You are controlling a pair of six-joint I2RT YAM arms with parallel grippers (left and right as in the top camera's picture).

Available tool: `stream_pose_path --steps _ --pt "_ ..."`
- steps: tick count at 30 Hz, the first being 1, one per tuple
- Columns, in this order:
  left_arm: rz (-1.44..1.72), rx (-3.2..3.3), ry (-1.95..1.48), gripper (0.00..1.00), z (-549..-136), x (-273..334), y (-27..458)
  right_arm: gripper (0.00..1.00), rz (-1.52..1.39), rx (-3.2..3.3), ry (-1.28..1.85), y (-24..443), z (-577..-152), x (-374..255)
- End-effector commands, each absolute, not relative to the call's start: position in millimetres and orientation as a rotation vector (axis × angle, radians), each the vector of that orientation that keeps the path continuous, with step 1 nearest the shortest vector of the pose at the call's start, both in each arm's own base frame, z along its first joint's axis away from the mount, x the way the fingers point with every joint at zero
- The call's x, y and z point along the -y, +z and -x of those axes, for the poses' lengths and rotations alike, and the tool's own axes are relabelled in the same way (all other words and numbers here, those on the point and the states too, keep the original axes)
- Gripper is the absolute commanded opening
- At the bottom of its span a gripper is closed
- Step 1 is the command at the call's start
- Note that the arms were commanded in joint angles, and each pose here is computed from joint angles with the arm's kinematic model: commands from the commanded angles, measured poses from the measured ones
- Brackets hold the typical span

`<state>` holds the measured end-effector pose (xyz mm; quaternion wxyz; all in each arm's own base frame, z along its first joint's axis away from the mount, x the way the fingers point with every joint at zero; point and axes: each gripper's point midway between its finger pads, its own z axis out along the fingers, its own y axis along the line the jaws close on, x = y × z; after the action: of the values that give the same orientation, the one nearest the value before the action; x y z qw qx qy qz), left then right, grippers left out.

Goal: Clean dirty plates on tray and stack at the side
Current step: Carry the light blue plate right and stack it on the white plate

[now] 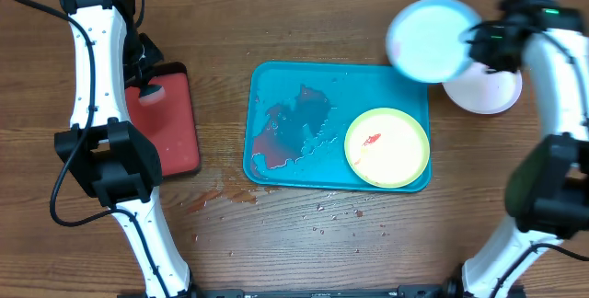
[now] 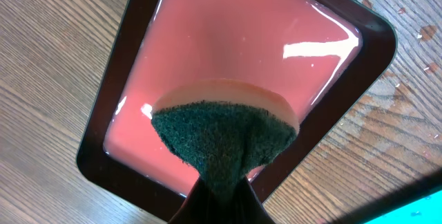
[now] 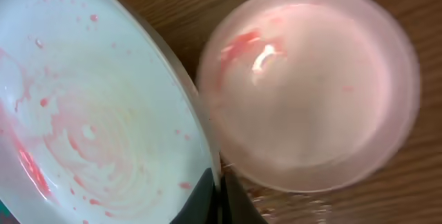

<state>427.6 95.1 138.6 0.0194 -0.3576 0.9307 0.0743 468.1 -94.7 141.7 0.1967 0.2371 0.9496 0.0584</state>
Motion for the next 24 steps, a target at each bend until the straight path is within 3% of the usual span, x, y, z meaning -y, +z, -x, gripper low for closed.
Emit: stream_pose_path --steps 1,8,16,24 --pt "1.092 -2.869 0.243 0.04 -426.7 -96.7 147.1 0.04 -0.788 -2.602 0.232 139.6 -461.5 127.2" --pt "1.091 -2.863 0.24 0.04 -428.2 -96.9 147.2 0.04 -1.004 -2.468 0.207 124.6 -452.6 188.5" --pt "1.09 -2.864 0.241 0.04 -428.2 -96.9 147.2 0.04 -1.132 -2.499 0.008 89.6 -433.8 211.8" --pt "1.084 -2.866 0.24 0.04 -428.4 -96.9 147.2 0.06 -1.157 -2.564 0.028 65.5 -425.9 205.1"
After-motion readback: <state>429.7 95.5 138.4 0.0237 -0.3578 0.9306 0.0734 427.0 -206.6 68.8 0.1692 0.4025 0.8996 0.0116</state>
